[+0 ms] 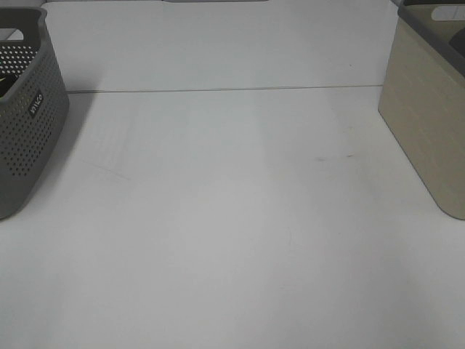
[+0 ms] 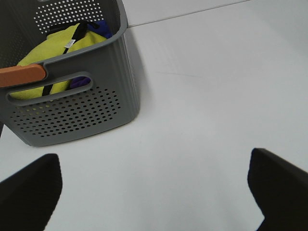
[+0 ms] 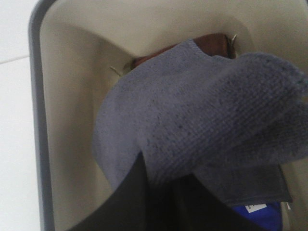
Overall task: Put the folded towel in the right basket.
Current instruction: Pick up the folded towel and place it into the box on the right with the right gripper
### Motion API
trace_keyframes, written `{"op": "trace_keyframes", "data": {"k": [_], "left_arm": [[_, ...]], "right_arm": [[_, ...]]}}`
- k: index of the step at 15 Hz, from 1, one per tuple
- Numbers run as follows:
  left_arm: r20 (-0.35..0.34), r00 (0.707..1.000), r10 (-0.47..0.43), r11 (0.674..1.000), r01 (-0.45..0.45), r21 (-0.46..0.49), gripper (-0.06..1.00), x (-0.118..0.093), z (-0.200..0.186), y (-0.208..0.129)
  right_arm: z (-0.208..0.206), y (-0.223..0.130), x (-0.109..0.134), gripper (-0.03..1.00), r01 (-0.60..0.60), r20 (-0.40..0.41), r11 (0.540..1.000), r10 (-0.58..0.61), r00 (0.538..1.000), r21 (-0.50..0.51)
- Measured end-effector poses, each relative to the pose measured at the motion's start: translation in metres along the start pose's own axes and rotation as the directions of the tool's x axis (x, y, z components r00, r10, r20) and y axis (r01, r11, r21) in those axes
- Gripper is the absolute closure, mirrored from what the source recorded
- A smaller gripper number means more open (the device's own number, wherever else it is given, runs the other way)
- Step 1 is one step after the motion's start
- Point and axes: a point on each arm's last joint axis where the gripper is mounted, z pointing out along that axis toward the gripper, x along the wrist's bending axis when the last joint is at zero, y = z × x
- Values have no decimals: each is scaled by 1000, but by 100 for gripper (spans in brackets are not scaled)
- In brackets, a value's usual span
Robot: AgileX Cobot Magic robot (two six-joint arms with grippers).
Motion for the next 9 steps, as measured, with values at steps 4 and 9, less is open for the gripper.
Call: {"op": "trace_keyframes", "data": {"k": [4,9], "left_arm": [[0,1000,0,1000,0,0,-4,0,0,0],[0,1000,0,1000,0,0,-4,0,0,0]], "right_arm": [[37,-7,-7,59,-18,-4,995,18,1000,97],[35,-11,-5,14,-40,-7,989,41,999,140]]}}
